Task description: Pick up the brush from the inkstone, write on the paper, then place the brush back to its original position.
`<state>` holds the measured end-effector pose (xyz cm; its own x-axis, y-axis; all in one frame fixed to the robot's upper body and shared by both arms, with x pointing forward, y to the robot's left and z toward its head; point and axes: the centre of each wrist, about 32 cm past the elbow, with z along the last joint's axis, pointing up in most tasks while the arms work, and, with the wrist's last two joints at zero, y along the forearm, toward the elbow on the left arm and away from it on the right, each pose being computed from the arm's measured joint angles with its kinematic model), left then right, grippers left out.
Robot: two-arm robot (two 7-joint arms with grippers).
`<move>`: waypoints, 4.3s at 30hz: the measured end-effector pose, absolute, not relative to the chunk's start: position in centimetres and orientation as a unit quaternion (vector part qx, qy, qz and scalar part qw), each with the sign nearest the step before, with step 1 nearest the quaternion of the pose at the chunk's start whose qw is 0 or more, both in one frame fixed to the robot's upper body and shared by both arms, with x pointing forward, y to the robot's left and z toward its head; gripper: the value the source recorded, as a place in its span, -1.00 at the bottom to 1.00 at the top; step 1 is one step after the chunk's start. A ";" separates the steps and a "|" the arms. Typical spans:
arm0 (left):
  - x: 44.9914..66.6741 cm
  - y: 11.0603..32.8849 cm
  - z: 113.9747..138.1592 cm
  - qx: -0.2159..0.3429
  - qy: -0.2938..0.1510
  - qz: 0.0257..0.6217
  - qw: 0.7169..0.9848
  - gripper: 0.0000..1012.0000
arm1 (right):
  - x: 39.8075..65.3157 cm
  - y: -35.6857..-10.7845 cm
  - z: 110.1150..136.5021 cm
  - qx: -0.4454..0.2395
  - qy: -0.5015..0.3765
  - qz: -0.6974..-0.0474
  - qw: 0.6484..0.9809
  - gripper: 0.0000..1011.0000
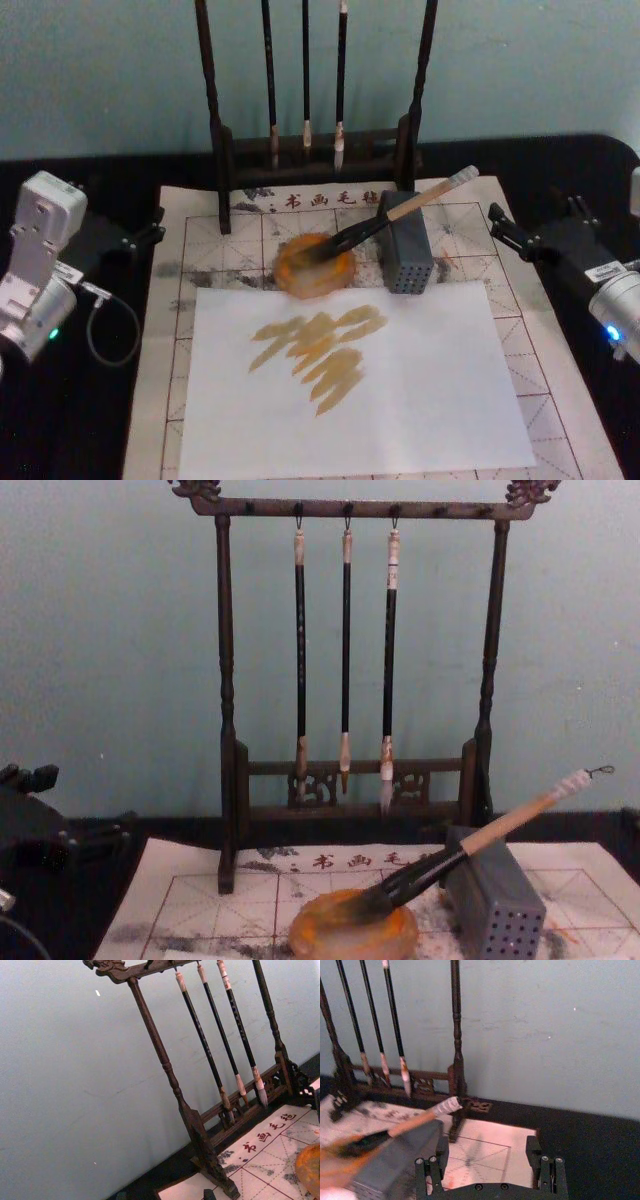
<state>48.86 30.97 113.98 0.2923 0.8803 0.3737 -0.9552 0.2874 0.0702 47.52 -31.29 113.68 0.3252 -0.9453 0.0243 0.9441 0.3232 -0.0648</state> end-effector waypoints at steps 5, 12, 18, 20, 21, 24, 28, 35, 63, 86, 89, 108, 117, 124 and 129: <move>48.9 31.0 114.0 0.141 -0.132 0.580 0.791 0.98 | 47.5 -31.1 113.5 0.018 0.073 -0.559 0.826 0.98; 48.9 31.0 114.0 0.141 -0.132 0.580 0.791 0.98 | 48.1 -30.6 113.0 0.066 0.134 -0.524 0.838 0.98; 48.9 31.0 114.0 0.141 -0.132 0.580 0.791 0.98 | 49.1 -30.2 112.5 0.104 0.186 -0.497 0.841 0.98; 48.9 31.0 114.0 0.141 -0.132 0.580 0.791 0.98 | 49.4 -30.1 112.4 0.115 0.200 -0.492 0.840 0.98; 48.9 31.0 114.0 0.142 -0.132 0.580 0.791 0.98 | 49.6 -29.9 112.3 0.126 0.214 -0.487 0.837 0.98; 48.9 31.0 114.0 0.141 -0.132 0.580 0.791 0.98 | 50.2 -29.7 112.1 0.146 0.241 -0.479 0.831 0.98; 48.9 31.0 114.0 0.141 -0.132 0.580 0.791 0.98 | 50.6 -29.5 111.8 0.166 0.268 -0.474 0.822 0.98; 48.9 31.0 114.0 0.141 -0.132 0.580 0.791 0.98 | 51.4 -29.2 111.2 0.204 0.315 -0.454 0.808 0.98; 48.9 31.0 114.0 0.141 -0.132 0.580 0.791 0.98 | 53.0 -27.2 108.8 0.247 0.358 -0.422 0.795 0.98; 48.9 31.0 114.0 0.141 -0.132 0.580 0.791 0.98 | 53.1 -27.1 108.5 0.269 0.363 -0.420 0.787 0.98; 48.9 31.0 114.0 0.141 -0.132 0.580 0.791 0.98 | 53.1 -27.1 108.4 0.273 0.366 -0.419 0.785 0.98; 48.9 31.0 114.0 0.141 -0.132 0.580 0.791 0.98 | 53.1 -27.1 108.4 0.273 0.366 -0.419 0.785 0.98; 48.9 31.0 114.0 0.141 -0.132 0.580 0.791 0.98 | 53.1 -27.2 108.4 0.272 0.366 -0.419 0.785 0.98; 48.9 31.0 114.0 0.141 -0.132 0.580 0.791 0.98 | 53.1 -27.2 108.4 0.272 0.365 -0.419 0.785 0.80; 48.9 31.0 114.0 0.141 -0.132 0.580 0.791 0.98 | 53.1 -27.2 108.4 0.272 0.365 -0.419 0.785 0.53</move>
<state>48.86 30.97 113.98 0.2923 0.8803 0.3737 -0.9553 0.2873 0.0702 53.11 -27.16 108.43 0.3811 -0.4604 -0.8017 0.8573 0.5006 0.1200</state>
